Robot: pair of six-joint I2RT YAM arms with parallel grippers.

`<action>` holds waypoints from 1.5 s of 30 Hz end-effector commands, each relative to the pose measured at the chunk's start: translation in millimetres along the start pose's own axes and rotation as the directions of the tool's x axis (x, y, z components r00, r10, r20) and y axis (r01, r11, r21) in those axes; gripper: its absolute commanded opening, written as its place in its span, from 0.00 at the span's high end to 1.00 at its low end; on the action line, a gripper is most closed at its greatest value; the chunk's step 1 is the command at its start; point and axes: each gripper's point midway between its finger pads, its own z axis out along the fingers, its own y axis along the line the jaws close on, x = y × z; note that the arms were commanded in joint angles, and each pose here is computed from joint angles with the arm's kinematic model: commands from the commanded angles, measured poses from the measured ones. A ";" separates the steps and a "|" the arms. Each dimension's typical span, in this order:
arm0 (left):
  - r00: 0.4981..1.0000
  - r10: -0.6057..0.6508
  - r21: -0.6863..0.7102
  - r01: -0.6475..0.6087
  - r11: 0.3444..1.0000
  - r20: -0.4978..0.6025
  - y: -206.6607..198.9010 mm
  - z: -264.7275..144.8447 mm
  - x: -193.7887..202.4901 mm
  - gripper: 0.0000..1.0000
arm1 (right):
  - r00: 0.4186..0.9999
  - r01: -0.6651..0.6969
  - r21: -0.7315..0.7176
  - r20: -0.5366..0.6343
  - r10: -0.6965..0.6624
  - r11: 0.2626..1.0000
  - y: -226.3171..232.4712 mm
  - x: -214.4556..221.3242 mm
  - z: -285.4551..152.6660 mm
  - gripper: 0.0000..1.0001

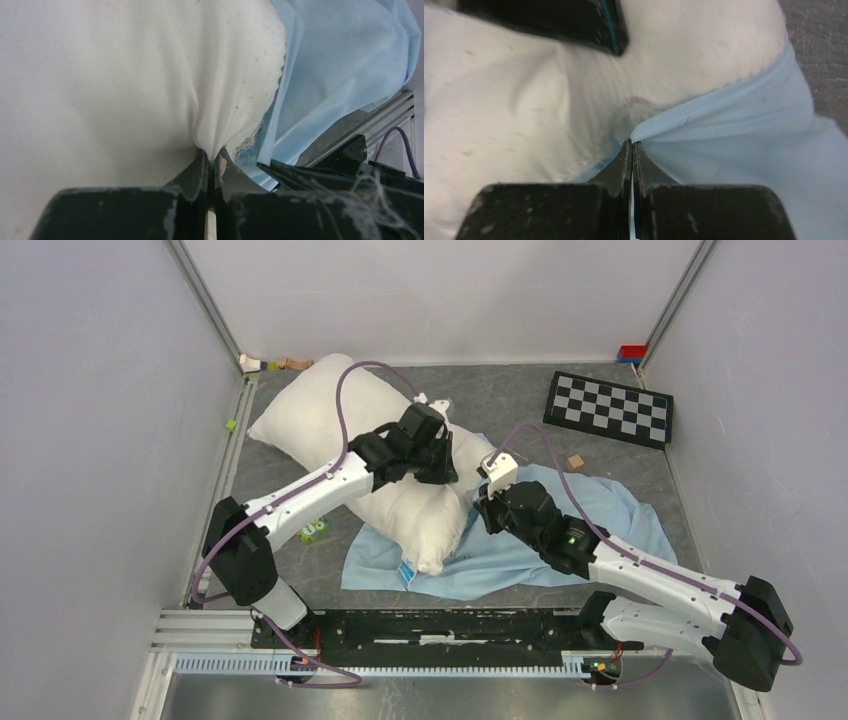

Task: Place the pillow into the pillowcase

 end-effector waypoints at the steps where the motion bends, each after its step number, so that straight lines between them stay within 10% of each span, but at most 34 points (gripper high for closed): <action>1: 0.973 -0.150 0.160 0.123 0.979 0.173 -24.0 36.7 -25.2 0.98 | 0.997 0.008 -0.160 0.077 0.004 0.987 31.9 -41.0 -10.1 1.00; 12: 0.970 -0.193 0.072 0.184 0.980 0.146 5.1 92.7 6.8 0.97 | 0.995 -0.013 -0.210 0.097 0.034 0.978 37.8 -60.6 -21.3 1.00; 20: 0.984 -0.058 0.091 0.043 0.995 0.169 -6.4 9.8 4.1 0.37 | 0.997 -0.073 0.032 -0.039 0.074 0.997 -4.9 -17.5 -4.9 0.88; 28: 0.984 0.154 -0.022 -0.153 0.988 0.087 1.4 -49.4 42.7 0.14 | 0.992 -0.083 0.132 -0.079 0.094 0.988 -20.4 -7.2 -20.2 0.52; 38: 0.952 0.300 -0.135 -0.305 0.943 -0.059 3.0 -32.1 102.1 0.08 | 0.975 -0.134 0.139 -0.156 0.155 0.981 -7.7 42.1 -26.6 0.55; 45: 0.955 0.293 -0.292 -0.292 0.911 -0.039 23.9 -1.1 96.6 0.29 | 0.972 -0.067 0.295 -0.194 0.128 0.953 -34.8 74.9 -14.7 0.47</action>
